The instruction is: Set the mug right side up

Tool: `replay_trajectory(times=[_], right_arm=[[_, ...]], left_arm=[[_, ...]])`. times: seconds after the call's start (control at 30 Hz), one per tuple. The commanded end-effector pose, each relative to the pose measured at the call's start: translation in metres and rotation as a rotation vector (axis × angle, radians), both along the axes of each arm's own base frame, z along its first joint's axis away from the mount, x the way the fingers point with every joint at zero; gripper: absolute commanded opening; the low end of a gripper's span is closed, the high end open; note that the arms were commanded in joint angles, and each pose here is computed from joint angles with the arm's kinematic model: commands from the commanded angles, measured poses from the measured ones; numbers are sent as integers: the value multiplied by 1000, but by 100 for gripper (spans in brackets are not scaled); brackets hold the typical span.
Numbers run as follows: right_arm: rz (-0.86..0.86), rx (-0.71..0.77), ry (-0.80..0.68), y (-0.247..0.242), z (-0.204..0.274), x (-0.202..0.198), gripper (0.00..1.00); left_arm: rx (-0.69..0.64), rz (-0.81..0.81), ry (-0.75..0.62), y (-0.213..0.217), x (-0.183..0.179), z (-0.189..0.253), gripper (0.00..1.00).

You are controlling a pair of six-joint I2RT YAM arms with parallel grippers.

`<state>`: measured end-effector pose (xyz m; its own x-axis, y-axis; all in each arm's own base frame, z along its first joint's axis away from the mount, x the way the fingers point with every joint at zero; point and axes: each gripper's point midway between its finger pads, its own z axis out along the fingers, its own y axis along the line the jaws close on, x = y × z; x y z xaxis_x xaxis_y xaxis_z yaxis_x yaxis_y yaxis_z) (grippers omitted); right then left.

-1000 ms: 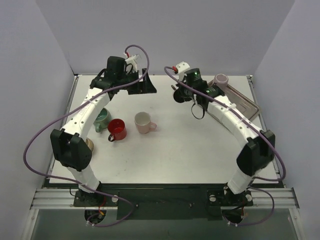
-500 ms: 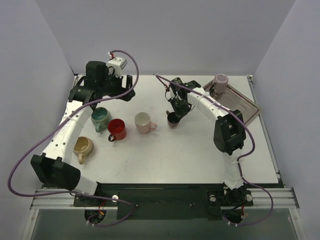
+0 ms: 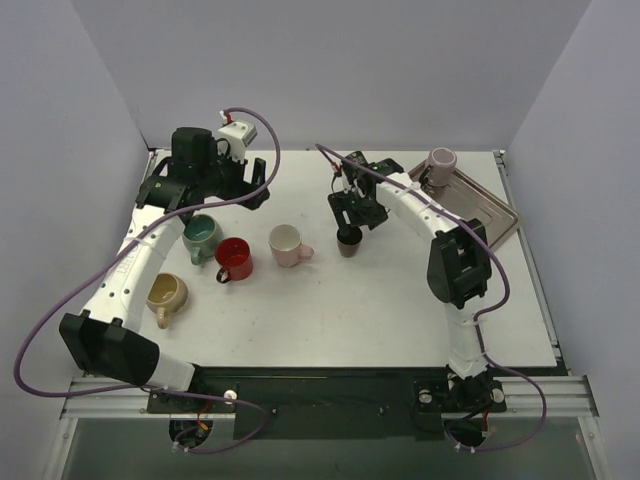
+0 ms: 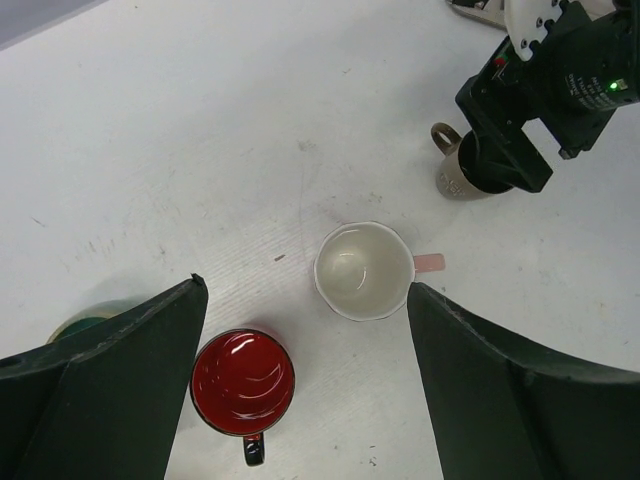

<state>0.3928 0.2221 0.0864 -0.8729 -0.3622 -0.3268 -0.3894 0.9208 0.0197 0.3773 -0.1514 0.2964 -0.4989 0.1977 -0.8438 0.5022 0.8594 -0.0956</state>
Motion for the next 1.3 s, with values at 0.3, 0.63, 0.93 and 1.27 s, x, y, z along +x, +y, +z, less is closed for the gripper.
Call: replay_trajectory(times=[0.3,0.63,0.93,1.27], right_arm=[[-811,118,-596,-147,115,140,92],[-1263,176,-693,-224,46,196,87],[-1287,29,-710,-236,10,217,84],[-1440,2,-662,-263,-22,207,62]], left_arm=[[-65,-79,-64,-11,-13,13,92],[-121,-114,-18,-17,-15,-1,93],[-186,-135,29,-15,-9,-5,92],[-370,-125,72,6,0,16,93]])
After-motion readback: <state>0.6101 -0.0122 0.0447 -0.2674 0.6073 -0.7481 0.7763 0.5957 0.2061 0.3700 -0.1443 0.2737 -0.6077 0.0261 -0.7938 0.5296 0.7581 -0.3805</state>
